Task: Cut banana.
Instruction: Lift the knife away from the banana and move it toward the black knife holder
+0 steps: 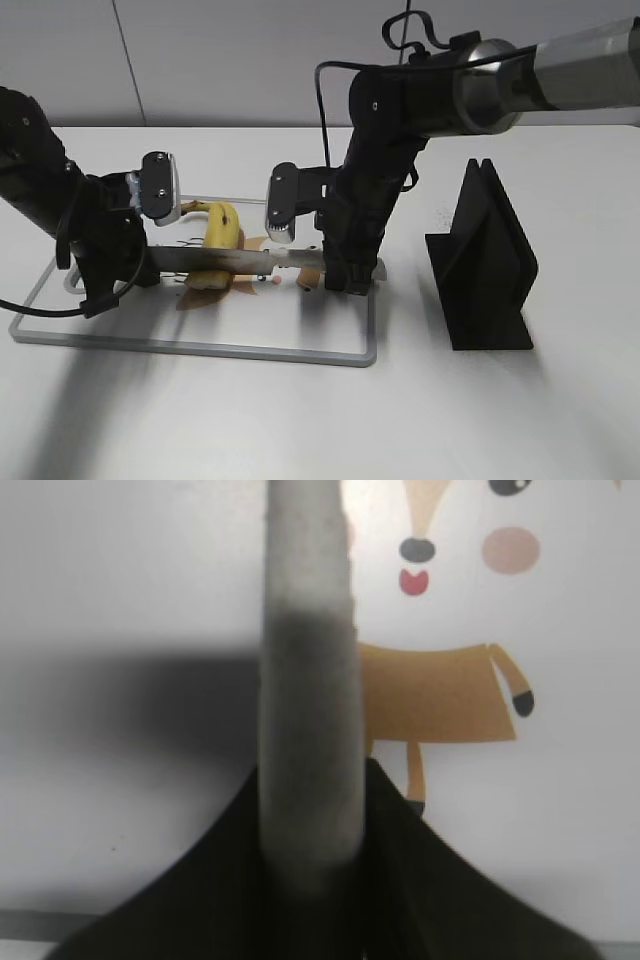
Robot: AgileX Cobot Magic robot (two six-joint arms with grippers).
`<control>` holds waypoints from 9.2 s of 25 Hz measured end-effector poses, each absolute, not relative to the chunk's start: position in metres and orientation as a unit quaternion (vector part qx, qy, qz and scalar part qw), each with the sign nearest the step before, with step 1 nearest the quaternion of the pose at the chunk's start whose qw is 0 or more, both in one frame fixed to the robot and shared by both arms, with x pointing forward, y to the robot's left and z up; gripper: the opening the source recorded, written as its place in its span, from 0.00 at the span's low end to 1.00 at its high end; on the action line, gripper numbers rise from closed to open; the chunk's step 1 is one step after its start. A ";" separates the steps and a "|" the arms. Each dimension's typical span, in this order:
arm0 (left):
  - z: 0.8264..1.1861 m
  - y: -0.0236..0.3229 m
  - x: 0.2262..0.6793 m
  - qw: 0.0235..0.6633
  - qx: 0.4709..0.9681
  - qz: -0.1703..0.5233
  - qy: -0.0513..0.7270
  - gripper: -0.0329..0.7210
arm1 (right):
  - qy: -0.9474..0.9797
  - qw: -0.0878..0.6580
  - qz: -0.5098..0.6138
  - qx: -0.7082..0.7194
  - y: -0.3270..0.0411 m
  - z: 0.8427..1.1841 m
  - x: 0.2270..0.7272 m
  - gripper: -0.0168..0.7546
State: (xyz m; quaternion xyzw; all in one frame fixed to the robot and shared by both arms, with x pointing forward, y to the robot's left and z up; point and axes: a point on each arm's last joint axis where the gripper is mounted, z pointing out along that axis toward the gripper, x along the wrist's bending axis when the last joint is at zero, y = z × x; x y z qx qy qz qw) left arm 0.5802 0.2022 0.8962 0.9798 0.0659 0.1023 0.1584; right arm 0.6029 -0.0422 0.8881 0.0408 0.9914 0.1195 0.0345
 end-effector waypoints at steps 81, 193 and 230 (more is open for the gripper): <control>0.904 0.195 0.587 0.177 0.982 0.054 0.042 0.05 | 0.993 -0.002 0.108 0.040 -0.037 0.889 0.606 0.25; 1.080 0.287 0.355 0.181 0.766 0.156 0.597 0.82 | 0.750 0.009 0.132 0.648 -0.202 1.088 0.510 0.24; 1.047 0.298 0.236 0.357 0.685 0.352 0.529 0.82 | 0.712 -0.041 0.091 0.695 -0.199 1.043 0.514 0.24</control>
